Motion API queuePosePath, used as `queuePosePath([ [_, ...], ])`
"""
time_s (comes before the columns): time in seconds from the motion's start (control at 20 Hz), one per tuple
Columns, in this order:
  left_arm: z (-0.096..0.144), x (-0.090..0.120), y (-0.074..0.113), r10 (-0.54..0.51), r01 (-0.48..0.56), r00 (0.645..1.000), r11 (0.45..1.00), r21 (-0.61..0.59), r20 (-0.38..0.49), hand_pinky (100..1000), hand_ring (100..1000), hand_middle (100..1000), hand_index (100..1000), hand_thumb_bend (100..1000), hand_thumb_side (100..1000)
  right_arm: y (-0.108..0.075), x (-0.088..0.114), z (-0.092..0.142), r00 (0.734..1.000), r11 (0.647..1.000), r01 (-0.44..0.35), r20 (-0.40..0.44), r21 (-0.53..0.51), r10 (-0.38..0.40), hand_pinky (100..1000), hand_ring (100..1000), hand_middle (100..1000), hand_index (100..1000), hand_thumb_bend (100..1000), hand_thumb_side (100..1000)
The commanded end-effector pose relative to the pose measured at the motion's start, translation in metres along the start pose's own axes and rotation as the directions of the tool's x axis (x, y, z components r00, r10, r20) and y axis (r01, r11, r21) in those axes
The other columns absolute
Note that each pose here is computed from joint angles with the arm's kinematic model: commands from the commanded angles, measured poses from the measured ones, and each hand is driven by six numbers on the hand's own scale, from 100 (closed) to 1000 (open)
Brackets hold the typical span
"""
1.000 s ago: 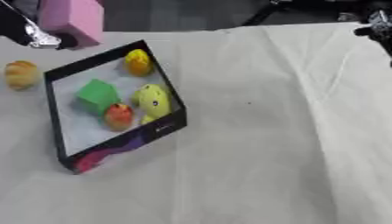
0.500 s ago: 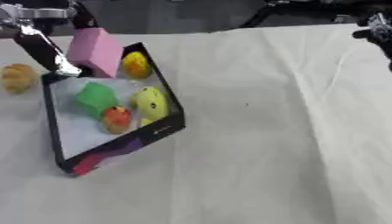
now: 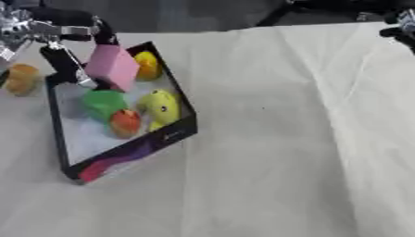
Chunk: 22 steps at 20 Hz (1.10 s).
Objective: Pick up objects on the table and place them in the box.
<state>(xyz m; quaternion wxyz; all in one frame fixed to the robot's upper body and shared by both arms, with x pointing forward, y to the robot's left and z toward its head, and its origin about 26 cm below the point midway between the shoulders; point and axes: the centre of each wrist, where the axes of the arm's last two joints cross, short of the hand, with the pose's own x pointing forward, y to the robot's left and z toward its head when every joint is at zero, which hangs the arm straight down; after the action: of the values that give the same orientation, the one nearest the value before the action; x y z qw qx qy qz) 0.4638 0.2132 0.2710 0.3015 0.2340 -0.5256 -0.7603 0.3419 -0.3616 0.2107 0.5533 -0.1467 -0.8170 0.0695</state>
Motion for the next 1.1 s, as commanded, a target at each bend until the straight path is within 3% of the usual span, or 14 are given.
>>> queuePosePath([
  [0.05,0.004,-0.005,0.009,-0.042,0.043,0.999,0.998,0.041,-0.03,764,695,599,660,247,159,-0.002,0.014,-0.004,0.999,1.0,-0.004,0.045,0.006,0.004,927,715,677,815,100,596],
  [0.3,0.001,-0.011,0.0,-0.071,0.074,0.995,0.996,0.042,-0.067,799,769,701,771,382,281,-0.002,0.014,-0.005,0.999,1.0,-0.003,0.047,0.005,0.002,927,715,676,815,100,598],
  [0.35,0.0,-0.012,-0.001,-0.072,0.075,0.995,0.996,0.04,-0.072,823,811,756,842,468,384,-0.002,0.014,-0.004,0.999,1.0,-0.002,0.045,0.005,0.002,927,715,677,815,100,600],
  [0.45,0.0,-0.013,-0.001,-0.074,0.077,0.994,0.996,0.034,-0.083,838,846,799,896,597,499,-0.002,0.013,-0.004,0.999,1.0,-0.002,0.043,0.005,0.002,927,715,677,815,100,599],
  [0.5,0.0,-0.013,-0.001,-0.076,0.079,0.993,0.996,0.03,-0.09,839,847,804,899,621,513,-0.002,0.013,-0.004,0.999,1.0,-0.002,0.042,0.005,0.002,927,715,676,815,100,599],
  [0.55,0.001,-0.013,0.0,-0.078,0.081,0.992,0.996,0.027,-0.097,844,855,817,910,718,577,-0.002,0.013,-0.004,0.999,1.0,-0.002,0.042,0.004,0.002,927,715,676,815,100,599],
  [0.65,0.003,-0.014,0.001,-0.081,0.085,0.99,0.996,0.03,-0.113,849,860,822,918,801,641,-0.003,0.012,-0.004,0.999,1.0,-0.002,0.039,0.002,0.002,927,715,676,815,100,599],
  [0.85,0.01,-0.013,0.004,-0.049,0.057,0.992,0.996,0.071,-0.112,855,857,819,928,878,782,-0.004,0.01,-0.002,1.0,1.0,-0.004,0.03,-0.007,0.004,927,715,676,815,100,598],
  [1.1,0.023,-0.008,0.013,-0.003,0.013,0.995,0.994,0.105,-0.101,861,863,825,930,864,766,-0.006,0.007,-0.001,1.0,1.0,-0.002,0.022,-0.015,0.003,927,713,675,815,100,601],
])
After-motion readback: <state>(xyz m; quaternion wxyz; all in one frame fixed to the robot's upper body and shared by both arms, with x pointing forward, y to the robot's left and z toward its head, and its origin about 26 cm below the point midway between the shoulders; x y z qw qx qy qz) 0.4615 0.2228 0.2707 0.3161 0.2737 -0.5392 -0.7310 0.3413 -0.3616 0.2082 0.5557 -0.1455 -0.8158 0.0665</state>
